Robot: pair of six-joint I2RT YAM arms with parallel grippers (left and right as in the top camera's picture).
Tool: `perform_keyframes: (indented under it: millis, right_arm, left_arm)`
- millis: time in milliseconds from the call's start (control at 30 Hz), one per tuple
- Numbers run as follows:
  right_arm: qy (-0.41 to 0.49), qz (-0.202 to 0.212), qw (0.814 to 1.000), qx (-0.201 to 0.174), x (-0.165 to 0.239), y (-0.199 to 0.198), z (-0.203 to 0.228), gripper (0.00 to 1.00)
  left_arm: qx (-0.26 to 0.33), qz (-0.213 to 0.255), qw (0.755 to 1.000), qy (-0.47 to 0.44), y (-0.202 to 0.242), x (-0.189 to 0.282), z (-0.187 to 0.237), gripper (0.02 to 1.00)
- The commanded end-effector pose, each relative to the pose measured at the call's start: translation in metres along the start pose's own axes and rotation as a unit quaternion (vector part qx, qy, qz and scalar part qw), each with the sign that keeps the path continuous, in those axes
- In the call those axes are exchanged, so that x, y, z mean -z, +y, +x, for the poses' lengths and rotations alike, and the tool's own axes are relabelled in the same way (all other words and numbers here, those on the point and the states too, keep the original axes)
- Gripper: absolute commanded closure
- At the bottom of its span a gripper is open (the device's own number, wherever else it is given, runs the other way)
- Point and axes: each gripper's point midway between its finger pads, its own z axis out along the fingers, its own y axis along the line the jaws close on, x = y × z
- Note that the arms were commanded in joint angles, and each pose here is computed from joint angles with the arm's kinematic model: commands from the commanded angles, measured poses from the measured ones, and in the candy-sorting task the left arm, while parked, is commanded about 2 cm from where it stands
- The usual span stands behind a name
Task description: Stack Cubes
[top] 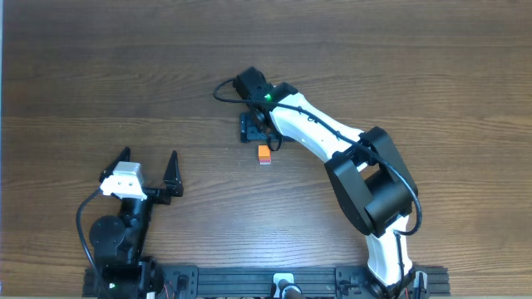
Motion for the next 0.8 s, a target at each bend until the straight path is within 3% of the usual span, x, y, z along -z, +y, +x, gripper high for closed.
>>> perform_keyframes:
  millis: [33,800]
  right_arm:
    - [-0.009,0.011,1.0,0.025,-0.0048,-0.0043,-0.0044,0.165]
    - [-0.005,0.037,0.998,0.052,-0.0117,-0.0079,0.0014,0.244]
  left_arm:
    - [-0.006,-0.003,1.0,0.0,0.0017,-0.0002,0.0023,0.02]
    - [-0.006,-0.003,1.0,0.0,0.0018,-0.0001,0.0023,0.018]
